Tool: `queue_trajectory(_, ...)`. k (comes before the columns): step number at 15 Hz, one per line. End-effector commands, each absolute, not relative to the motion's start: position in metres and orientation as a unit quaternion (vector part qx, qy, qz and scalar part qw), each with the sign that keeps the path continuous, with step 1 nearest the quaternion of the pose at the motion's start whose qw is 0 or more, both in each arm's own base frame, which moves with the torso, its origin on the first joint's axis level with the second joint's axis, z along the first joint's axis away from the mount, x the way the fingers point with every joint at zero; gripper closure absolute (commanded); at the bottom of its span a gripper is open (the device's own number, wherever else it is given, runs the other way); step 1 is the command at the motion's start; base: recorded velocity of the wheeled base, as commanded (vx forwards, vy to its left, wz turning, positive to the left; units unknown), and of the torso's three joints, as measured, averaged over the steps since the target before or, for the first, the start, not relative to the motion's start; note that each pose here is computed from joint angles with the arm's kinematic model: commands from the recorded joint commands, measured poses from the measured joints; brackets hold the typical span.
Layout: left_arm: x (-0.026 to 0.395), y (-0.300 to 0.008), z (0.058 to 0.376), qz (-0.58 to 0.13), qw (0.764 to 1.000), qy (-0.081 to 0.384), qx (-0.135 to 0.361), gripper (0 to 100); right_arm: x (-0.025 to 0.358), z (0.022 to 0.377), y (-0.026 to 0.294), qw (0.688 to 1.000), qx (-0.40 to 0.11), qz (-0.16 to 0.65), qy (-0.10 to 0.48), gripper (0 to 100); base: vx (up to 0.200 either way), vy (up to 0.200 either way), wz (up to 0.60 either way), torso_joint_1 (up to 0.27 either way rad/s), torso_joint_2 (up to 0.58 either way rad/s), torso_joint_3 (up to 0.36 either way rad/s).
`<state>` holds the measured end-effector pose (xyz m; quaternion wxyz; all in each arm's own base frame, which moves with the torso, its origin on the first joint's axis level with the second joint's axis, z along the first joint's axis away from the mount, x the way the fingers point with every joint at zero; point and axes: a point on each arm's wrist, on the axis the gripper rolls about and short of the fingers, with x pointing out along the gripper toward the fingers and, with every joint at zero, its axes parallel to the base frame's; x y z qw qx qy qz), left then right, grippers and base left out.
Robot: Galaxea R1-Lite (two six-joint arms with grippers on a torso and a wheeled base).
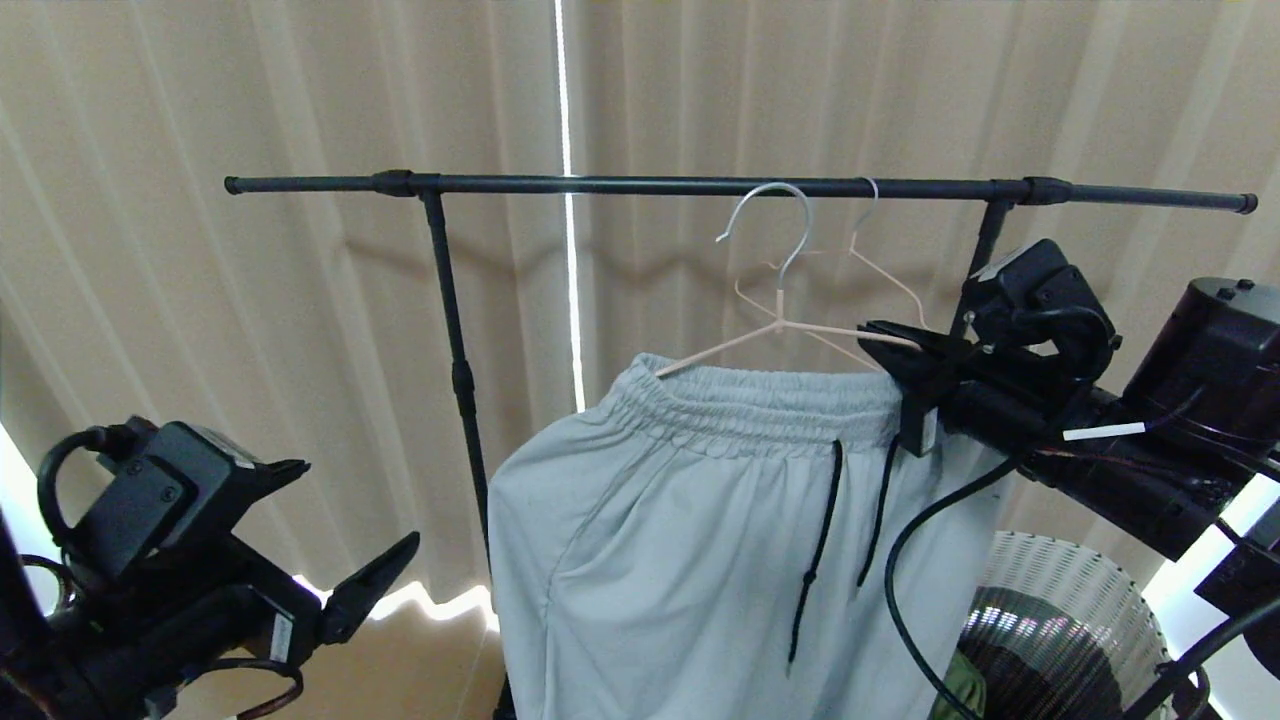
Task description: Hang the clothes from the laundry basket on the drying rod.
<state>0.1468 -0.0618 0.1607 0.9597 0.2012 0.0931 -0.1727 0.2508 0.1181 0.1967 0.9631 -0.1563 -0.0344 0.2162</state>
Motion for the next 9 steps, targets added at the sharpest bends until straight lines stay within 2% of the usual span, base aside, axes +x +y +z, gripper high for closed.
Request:
queue_trajectory(1, 0.123, -0.052, 0.193, -0.165, 0.973, 0.065, 0.150, 0, 0.250, 0.193, 0.113, 0.966, -0.160, 0.202, -0.018, 100, 0.000, 0.000, 0.00, 0.000, 0.00, 0.000)
queue_trajectory(3, 0.106, -0.044, 0.199, -0.160, 0.977, 0.100, 0.097, 0, 0.249, 0.188, 0.105, 0.969, -0.168, 0.180, 0.017, 100, 0.000, 0.000, 0.00, 0.000, 0.00, 0.000)
queue_trajectory(4, 0.106, -0.044, 0.199, -0.160, 0.977, 0.100, 0.097, 0, 0.249, 0.188, 0.105, 0.969, -0.168, 0.180, 0.017, 100, 0.000, 0.000, 0.00, 0.000, 0.00, 0.000)
queue_trajectory(5, 0.098, -0.038, 0.187, -0.146, 0.980, 0.121, 0.063, 0, 0.247, 0.185, 0.097, 0.971, -0.174, 0.157, 0.047, 100, 0.000, 0.000, 0.00, 0.000, 0.00, 0.000)
queue_trajectory(9, 0.078, -0.029, 0.170, -0.144, 0.982, 0.106, 0.056, 0, 0.242, 0.172, 0.069, 0.975, -0.179, 0.098, 0.089, 100, 0.000, 0.000, 0.00, 0.000, 0.00, 0.000)
